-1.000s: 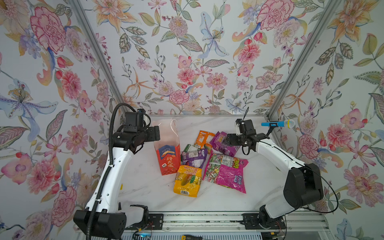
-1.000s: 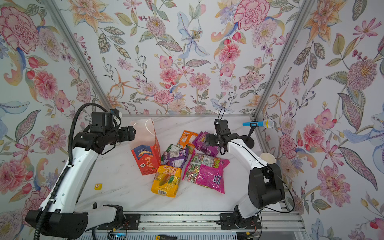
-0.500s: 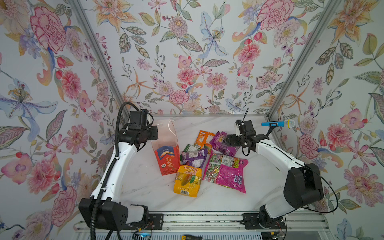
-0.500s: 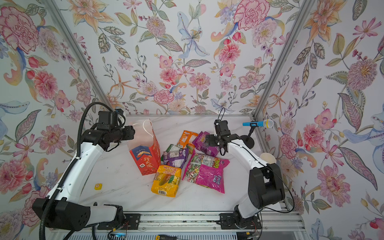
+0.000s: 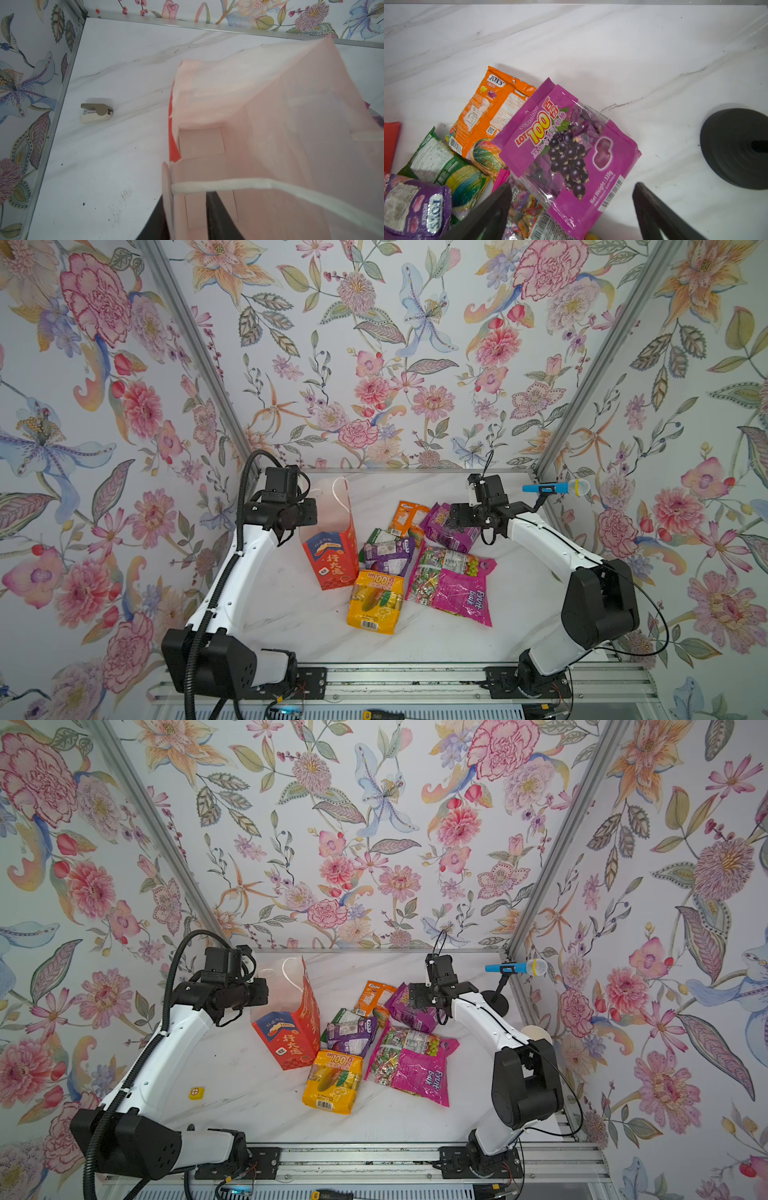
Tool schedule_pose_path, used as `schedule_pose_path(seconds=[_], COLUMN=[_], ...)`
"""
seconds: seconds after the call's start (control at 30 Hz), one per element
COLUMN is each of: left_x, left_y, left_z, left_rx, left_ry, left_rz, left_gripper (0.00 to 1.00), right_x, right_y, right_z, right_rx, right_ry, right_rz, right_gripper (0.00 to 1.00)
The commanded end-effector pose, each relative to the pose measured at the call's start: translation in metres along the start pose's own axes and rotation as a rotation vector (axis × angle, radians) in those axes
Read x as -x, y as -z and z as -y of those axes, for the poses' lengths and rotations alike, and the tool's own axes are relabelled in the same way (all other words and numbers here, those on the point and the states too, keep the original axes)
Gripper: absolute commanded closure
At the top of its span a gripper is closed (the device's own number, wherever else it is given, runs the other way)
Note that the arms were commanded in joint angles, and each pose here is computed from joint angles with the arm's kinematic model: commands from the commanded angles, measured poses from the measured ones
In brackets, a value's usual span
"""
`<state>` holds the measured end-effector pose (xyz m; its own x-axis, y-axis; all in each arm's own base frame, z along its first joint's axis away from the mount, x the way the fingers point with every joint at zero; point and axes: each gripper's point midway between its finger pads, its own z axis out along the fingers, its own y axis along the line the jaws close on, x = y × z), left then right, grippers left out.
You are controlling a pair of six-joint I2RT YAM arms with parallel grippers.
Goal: Place the snacks into the paper bag
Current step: Pick up the paper bag from the middle-left of the table, then pick up the snack.
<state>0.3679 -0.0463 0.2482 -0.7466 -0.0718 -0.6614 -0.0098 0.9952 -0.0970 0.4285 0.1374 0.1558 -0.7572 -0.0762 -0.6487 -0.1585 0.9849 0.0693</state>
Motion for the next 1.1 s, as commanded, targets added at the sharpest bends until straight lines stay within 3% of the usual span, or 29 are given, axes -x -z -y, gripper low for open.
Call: schedule_pose_path(seconds=[0.0, 0.17, 0.4, 0.6, 0.83, 1.07], left_x=[0.003, 0.007, 0.036, 0.056, 0.047, 0.051], left_y=[0.003, 0.003, 0.019, 0.026, 0.018, 0.028], left_z=[0.009, 0.014, 0.026, 0.042, 0.039, 0.034], left_rx=[-0.030, -0.035, -0.076, -0.113, -0.089, -0.066], left_ry=[-0.016, -0.023, -0.030, -0.054, -0.054, -0.079], left_rz=[0.011, 0.015, 0.092, 0.134, 0.134, 0.211], left_gripper=[0.77, 0.85, 1.00, 1.00, 1.00, 1.00], right_x=[0.004, -0.006, -0.027, -0.032, -0.037, -0.063], right_y=[-0.009, -0.025, -0.032, -0.025, 0.014, 0.010], right_z=[-0.012, -0.028, -0.038, -0.061, -0.133, -0.146], right_rx=[0.003, -0.031, -0.118, -0.047, 0.403, 0.552], right_ry=[0.059, 0.171, 0.329, 0.364, 0.113, -0.145], right_rz=[-0.023, -0.110, -0.172, -0.168, -0.159, -0.187], right_gripper=[0.09, 0.10, 0.10, 0.12, 0.17, 0.24])
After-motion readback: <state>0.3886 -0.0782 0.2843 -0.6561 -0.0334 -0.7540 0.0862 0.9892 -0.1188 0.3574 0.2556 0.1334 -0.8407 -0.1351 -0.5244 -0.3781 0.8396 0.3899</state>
